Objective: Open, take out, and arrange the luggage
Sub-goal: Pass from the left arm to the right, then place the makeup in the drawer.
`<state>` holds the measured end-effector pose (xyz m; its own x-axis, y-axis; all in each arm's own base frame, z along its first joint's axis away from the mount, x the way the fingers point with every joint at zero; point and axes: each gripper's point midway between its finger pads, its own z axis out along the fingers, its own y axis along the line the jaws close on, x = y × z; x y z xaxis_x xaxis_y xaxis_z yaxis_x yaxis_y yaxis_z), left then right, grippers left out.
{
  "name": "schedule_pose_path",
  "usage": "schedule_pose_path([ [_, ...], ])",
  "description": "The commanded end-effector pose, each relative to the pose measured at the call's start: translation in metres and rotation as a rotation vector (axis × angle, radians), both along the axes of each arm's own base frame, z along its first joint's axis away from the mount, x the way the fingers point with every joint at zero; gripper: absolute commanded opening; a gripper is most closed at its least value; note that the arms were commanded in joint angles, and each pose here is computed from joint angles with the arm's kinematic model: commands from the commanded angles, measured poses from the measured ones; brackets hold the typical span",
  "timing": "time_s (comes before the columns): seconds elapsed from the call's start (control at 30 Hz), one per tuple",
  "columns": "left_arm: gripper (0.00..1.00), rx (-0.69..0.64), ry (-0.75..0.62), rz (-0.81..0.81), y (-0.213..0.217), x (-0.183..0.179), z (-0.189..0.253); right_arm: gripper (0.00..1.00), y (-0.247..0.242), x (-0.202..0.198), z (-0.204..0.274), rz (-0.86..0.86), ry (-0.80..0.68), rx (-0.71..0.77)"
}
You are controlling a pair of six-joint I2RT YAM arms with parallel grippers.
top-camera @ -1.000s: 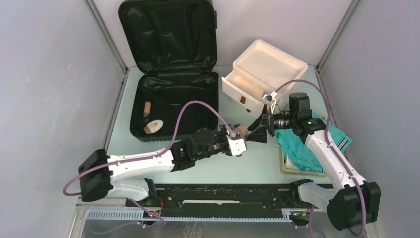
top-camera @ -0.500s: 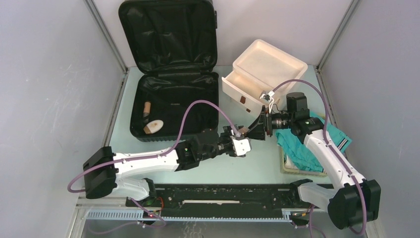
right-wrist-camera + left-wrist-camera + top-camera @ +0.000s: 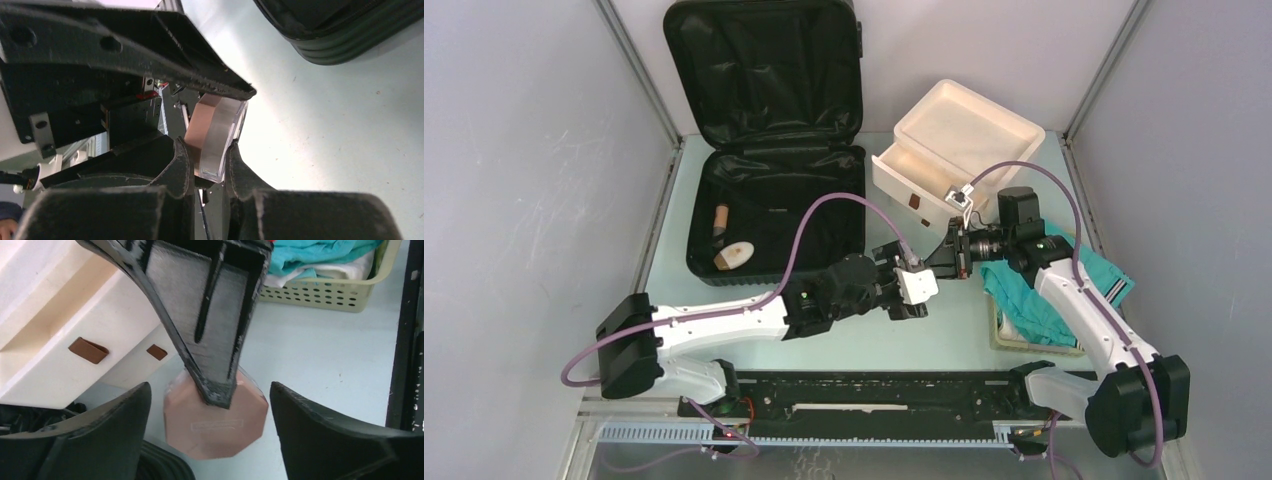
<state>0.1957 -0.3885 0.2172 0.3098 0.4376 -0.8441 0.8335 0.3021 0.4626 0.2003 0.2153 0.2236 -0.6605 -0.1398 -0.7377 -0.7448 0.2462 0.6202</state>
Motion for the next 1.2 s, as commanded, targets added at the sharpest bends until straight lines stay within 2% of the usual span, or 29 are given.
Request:
schedule_pose_path([
  [0.0, 0.95, -0.127, 0.060, -0.024, -0.012, -0.008, 0.043, 0.00, 0.005, -0.009, 0.011, 0.085, -0.075, 0.051],
  [0.07, 1.00, -0.131, 0.077, -0.030, -0.010, -0.011, 0.043, 0.00, 0.004, -0.010, 0.011, 0.092, -0.078, 0.057],
  [0.33, 1.00, -0.163, 0.131, -0.028, 0.011, -0.024, 0.060, 0.00, -0.003, -0.007, 0.017, 0.088, -0.093, 0.083],
  [0.47, 1.00, -0.189, 0.194, -0.045, 0.034, -0.037, 0.080, 0.00, -0.016, -0.015, 0.025, 0.145, -0.249, 0.103],
  [0.6, 1.00, -0.189, 0.245, -0.006, 0.068, -0.032, 0.095, 0.00, -0.033, -0.014, 0.032, 0.104, -0.347, 0.084],
  [0.73, 1.00, -0.217, 0.276, 0.071, 0.110, -0.013, 0.108, 0.00, -0.047, -0.008, 0.034, 0.047, -0.444, 0.024],
  [0.87, 1.00, -0.210, 0.283, 0.230, 0.161, 0.013, 0.100, 0.00, -0.056, 0.001, 0.046, 0.001, -0.523, -0.079],
  [1.07, 1.00, -0.134, 0.154, 0.558, 0.227, 0.046, 0.057, 0.00, -0.074, 0.028, 0.094, -0.098, -0.657, -0.246],
  [1.17, 1.00, -0.145, 0.127, 0.597, 0.238, 0.045, 0.050, 0.00, -0.082, 0.052, 0.118, -0.182, -0.715, -0.333],
])
